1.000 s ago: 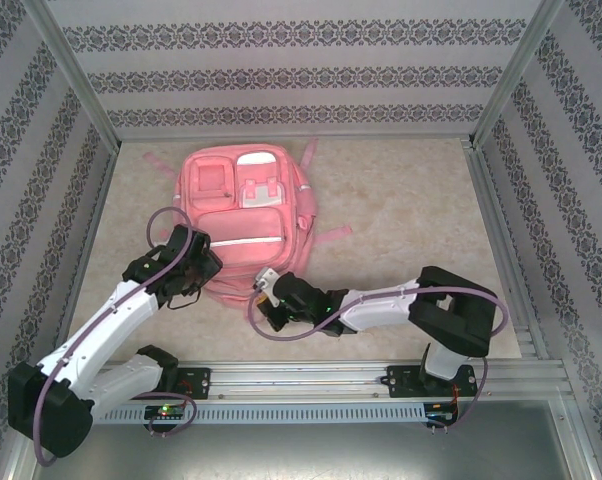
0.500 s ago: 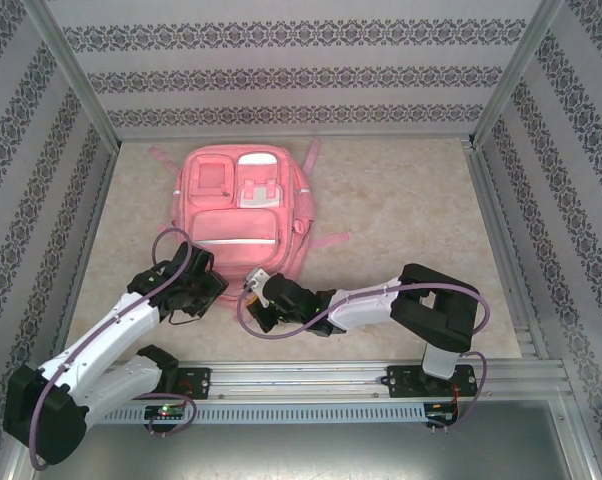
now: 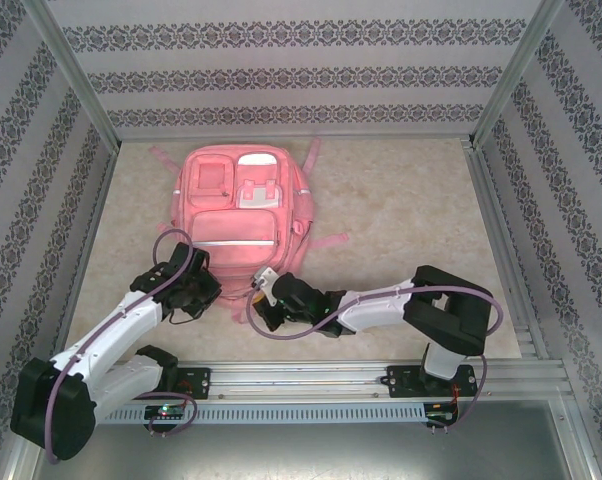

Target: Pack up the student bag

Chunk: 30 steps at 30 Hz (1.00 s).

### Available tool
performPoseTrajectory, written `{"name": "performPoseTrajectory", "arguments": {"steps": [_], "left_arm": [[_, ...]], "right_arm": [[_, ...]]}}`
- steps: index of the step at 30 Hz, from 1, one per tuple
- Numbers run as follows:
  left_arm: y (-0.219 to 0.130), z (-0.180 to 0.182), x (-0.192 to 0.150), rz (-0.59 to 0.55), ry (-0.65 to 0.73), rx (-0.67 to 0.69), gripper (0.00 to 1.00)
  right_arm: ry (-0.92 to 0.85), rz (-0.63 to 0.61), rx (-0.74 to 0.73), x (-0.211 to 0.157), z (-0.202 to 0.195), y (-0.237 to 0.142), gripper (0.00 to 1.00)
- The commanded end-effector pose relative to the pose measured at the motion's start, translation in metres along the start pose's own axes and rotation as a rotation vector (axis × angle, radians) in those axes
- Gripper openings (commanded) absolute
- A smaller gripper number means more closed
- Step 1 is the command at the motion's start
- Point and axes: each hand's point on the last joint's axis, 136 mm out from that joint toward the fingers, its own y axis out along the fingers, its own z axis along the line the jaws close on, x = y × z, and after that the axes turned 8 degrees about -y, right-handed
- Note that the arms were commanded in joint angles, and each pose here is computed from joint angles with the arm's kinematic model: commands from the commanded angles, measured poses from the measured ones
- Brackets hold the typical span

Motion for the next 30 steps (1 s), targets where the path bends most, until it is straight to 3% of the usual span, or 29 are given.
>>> {"name": "performPoseTrajectory", "arguments": {"steps": [1,5,11,15,19,24,30], "left_arm": [[0.001,0.017,0.021,-0.082,0.02,0.056,0.02],[-0.001,0.018,0.027,-0.09,0.037,0.067,0.01],[-0.003,0.021,0.038,-0.118,0.053,0.089,0.05],[-0.006,0.018,0.045,-0.142,0.074,0.119,0.2],[-0.009,0.015,0.047,-0.124,0.066,0.145,0.42],[-0.015,0.013,0.031,-0.054,0.002,0.099,0.5],[-0.04,0.009,0.021,-0.032,-0.014,0.057,0.53]], "right_arm": [[0.019,0.052,-0.066,-0.019,-0.025,-0.01,0.0],[-0.013,0.09,-0.103,-0.024,-0.035,-0.013,0.0],[0.014,0.025,-0.17,-0.018,-0.054,-0.026,0.0],[-0.031,0.071,-0.123,-0.022,-0.042,-0.019,0.0],[-0.064,0.084,-0.056,-0.023,-0.02,-0.008,0.0],[-0.079,0.089,0.025,-0.018,0.005,0.007,0.0],[-0.048,0.065,0.032,-0.014,0.007,0.015,0.0]]}}
